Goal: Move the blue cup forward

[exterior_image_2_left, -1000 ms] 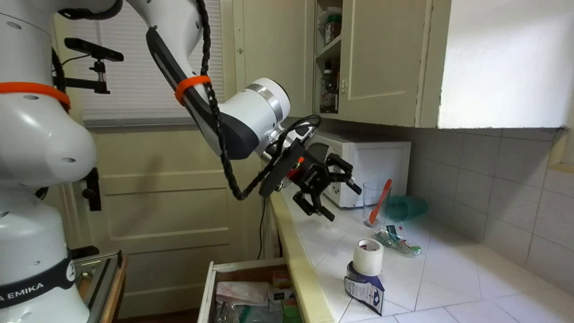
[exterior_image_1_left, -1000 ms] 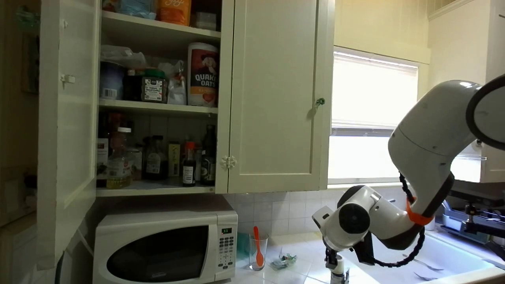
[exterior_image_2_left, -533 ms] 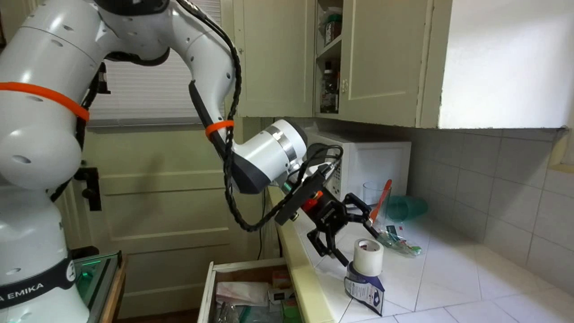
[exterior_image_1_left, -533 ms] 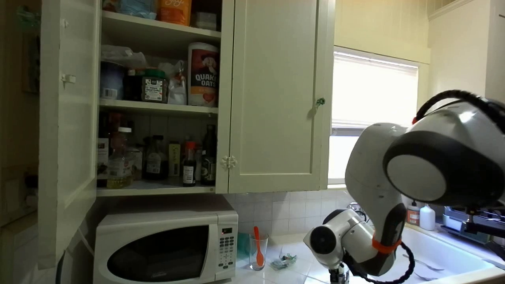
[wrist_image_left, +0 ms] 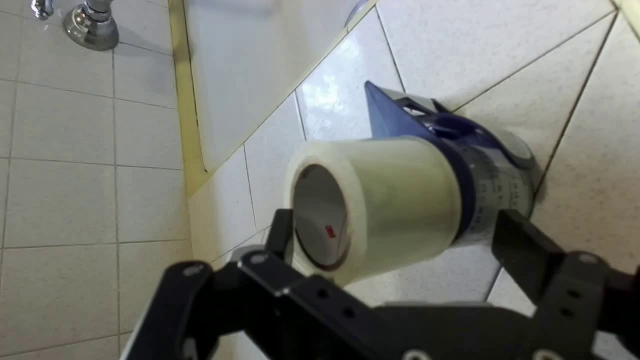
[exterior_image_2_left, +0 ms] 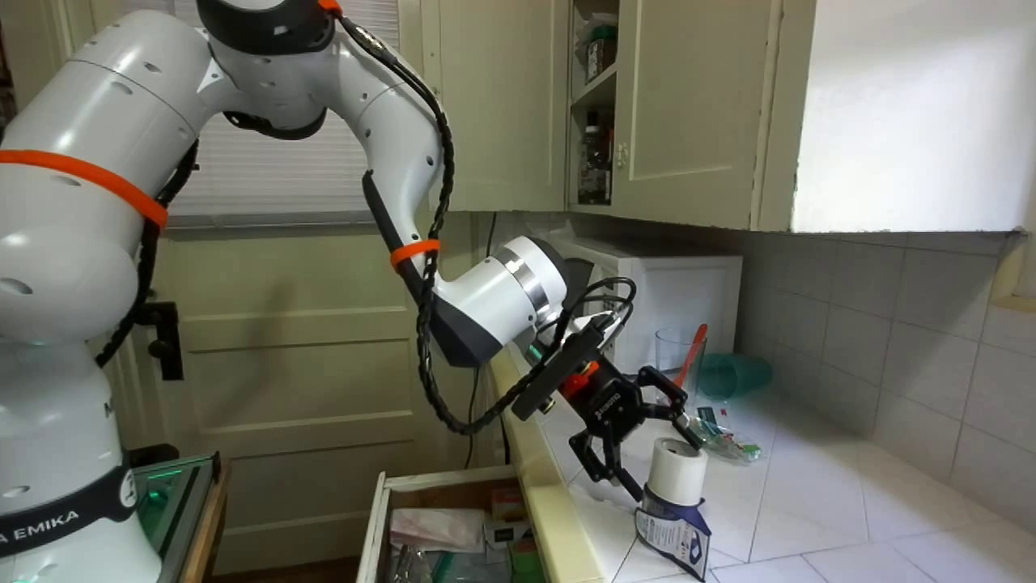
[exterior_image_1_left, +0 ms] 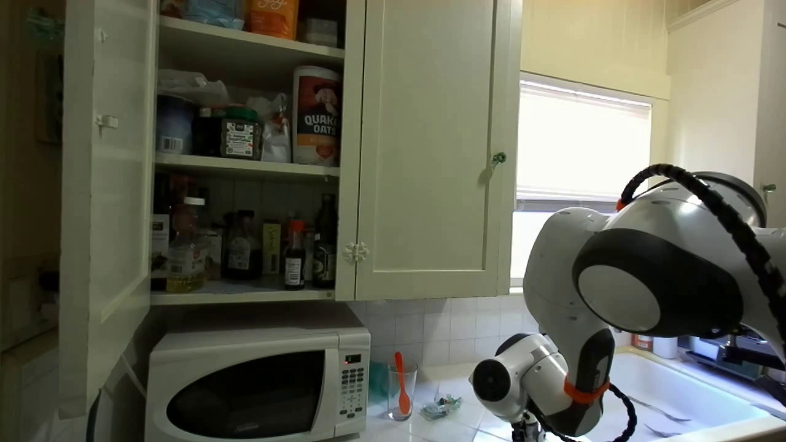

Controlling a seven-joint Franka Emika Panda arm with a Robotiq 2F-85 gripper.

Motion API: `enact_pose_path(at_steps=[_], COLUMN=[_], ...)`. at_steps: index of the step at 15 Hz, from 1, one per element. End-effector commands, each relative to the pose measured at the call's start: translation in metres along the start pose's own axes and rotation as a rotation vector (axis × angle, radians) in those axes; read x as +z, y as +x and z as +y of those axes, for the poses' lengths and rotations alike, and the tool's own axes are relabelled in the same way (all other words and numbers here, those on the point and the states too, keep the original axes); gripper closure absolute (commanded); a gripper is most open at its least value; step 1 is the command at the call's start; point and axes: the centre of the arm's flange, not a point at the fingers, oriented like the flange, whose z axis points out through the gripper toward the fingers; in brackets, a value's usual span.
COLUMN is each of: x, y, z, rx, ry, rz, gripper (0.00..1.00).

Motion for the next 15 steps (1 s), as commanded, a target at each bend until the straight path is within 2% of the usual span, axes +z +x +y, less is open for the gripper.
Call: enact_pose_path(at_steps=[1, 6, 8, 10, 15], x=[-0.010, -0.057, -0.057, -0.052, -0.052], y=[0.000, 0.001, 0.011, 0.016, 0.014], z=[0.000, 0.020, 0.028, 0.027, 0.016], rx=[0.027, 0.145, 0.144, 0.094, -0.039], ry=[-0.051, -0.314, -0.366, -0.416, -0.555], rz=[0.004, 0.058, 0.157, 0.283, 0.484], gripper=[0.00, 0.00, 0.00, 0.00, 0.00])
